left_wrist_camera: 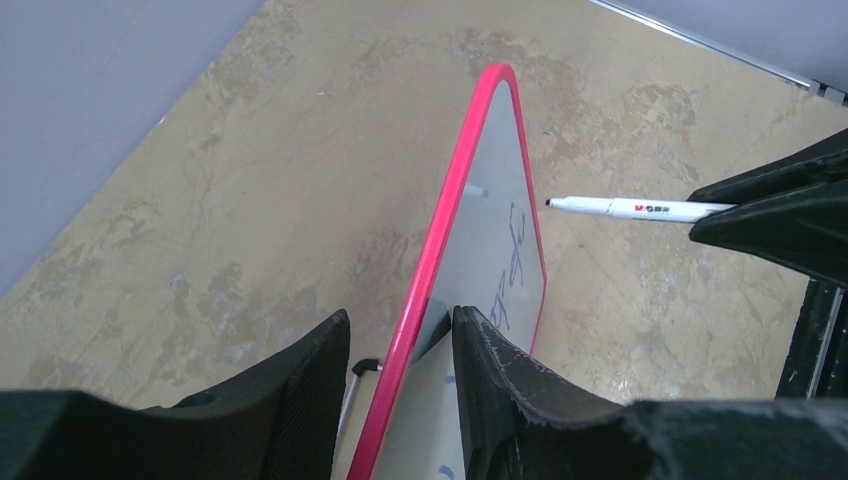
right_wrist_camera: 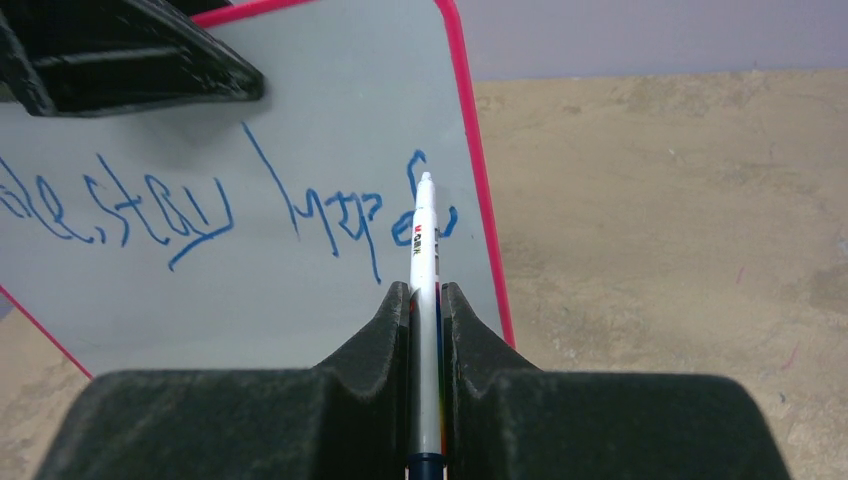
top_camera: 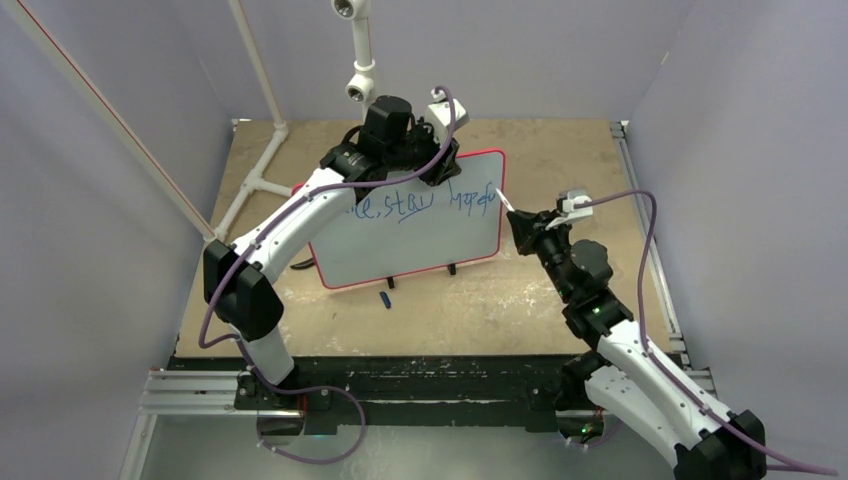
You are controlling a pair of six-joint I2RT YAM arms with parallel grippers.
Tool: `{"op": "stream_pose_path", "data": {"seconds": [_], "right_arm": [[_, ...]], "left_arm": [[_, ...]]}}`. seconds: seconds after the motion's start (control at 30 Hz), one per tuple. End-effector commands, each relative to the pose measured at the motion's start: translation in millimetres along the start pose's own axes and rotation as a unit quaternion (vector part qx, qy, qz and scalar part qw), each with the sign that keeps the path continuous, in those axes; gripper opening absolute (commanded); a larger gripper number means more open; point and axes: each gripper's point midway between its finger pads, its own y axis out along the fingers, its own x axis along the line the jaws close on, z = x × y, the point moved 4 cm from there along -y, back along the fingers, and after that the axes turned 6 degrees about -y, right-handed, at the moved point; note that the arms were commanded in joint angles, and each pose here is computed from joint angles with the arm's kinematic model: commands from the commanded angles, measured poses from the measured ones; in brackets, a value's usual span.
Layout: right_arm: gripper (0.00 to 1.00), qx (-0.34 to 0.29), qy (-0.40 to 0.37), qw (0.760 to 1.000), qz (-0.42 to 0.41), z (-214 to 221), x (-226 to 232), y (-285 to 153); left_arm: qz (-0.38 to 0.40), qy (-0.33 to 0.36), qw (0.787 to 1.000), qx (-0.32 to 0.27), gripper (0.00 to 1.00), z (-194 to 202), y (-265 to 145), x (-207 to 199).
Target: Write a sentence on the whiteboard
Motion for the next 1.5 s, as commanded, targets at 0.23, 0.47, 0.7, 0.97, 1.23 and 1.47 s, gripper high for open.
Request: {"op": "stream_pose_path", "data": {"seconds": [0.23,0.47,0.7,0.97,1.23,1.47], "right_arm": [[0.0,-0.06,-0.01,0.998,-0.001,-38,4,8],[0.0,-0.081,-0.008,0.997,-0.001,-49,5,9],[0.0,-0.074,-0.011,0.997,0.015,-47,1,14],[0.0,-0.045,-0.011,0.999,0.021,-30,-1,18],[0.0,-0.006,0.003,1.0,0.018,-3,-3,11],[0.0,0.026,0.016,0.999,0.02,18,-5,8]], "left_arm": [[0.01,0.0,1.0,-0.019,0.41,-12,-14,-7],[0.011,-0.001,1.0,-0.017,0.41,-10,-14,-7],[0.01,-0.001,1.0,-0.016,0.41,-10,-13,-6],[0.01,0.0,1.0,-0.017,0.41,-11,-14,-6],[0.01,-0.002,1.0,-0.016,0.41,-9,-13,-5],[0.011,-0.002,1.0,-0.018,0.41,-11,-14,-6]]}}
